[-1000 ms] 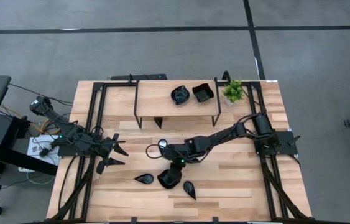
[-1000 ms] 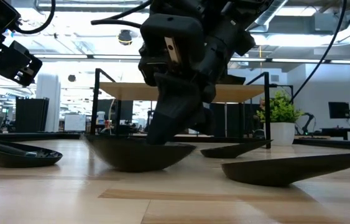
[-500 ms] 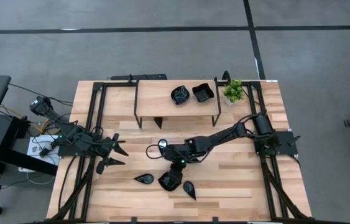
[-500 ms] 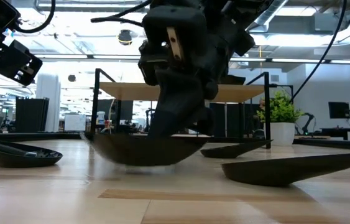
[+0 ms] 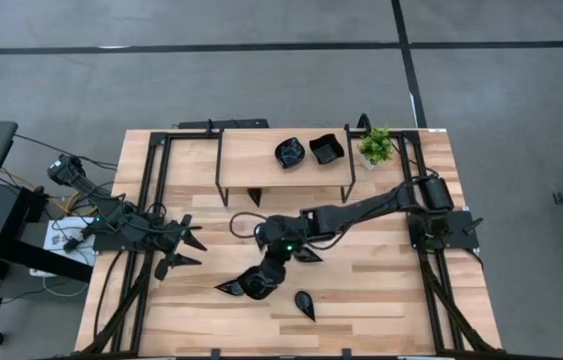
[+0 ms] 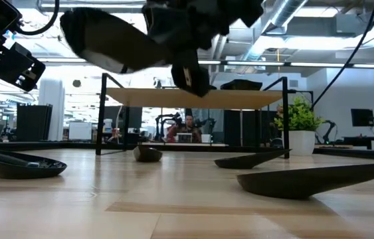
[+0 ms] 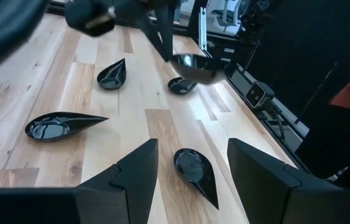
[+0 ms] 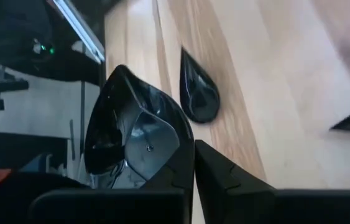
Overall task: Pick & Place Mini shaped plates
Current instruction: Stack the black leaf shaped plate on the black leaf shaped plate on the shelf
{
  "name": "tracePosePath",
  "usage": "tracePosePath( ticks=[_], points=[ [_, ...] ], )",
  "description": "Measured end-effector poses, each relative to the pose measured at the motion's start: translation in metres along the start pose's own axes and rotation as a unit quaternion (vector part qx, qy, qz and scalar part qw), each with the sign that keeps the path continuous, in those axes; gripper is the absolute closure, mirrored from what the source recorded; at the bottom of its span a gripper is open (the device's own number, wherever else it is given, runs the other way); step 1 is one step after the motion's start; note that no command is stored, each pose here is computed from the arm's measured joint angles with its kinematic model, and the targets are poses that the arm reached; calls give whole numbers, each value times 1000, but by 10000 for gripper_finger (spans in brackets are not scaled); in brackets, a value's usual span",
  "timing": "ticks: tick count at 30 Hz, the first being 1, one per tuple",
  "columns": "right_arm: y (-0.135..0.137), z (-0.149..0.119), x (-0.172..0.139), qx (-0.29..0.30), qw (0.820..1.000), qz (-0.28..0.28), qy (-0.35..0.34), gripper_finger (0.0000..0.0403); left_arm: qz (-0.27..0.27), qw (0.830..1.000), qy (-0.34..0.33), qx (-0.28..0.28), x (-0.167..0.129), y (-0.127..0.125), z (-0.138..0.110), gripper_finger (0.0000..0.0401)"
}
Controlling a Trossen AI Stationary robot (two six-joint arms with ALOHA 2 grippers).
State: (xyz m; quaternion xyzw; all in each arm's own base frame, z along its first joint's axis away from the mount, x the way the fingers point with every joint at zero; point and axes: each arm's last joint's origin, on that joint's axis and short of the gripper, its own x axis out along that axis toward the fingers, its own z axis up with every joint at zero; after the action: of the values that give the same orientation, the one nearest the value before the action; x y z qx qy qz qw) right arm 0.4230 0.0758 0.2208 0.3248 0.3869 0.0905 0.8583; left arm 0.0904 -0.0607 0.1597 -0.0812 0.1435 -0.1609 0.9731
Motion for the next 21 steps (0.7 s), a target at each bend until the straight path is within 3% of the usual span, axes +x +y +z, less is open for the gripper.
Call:
tracePosePath(
  ticks=[11, 21],
  points=[
    [11, 31, -48, -75, 991, -32, -103, 397, -1, 1000, -2, -1, 0, 0, 0, 206],
    [2, 56, -95, -90, 980, -59, -169, 397, -2, 1000, -7, -2, 0, 0, 1, 206]
  ],
)
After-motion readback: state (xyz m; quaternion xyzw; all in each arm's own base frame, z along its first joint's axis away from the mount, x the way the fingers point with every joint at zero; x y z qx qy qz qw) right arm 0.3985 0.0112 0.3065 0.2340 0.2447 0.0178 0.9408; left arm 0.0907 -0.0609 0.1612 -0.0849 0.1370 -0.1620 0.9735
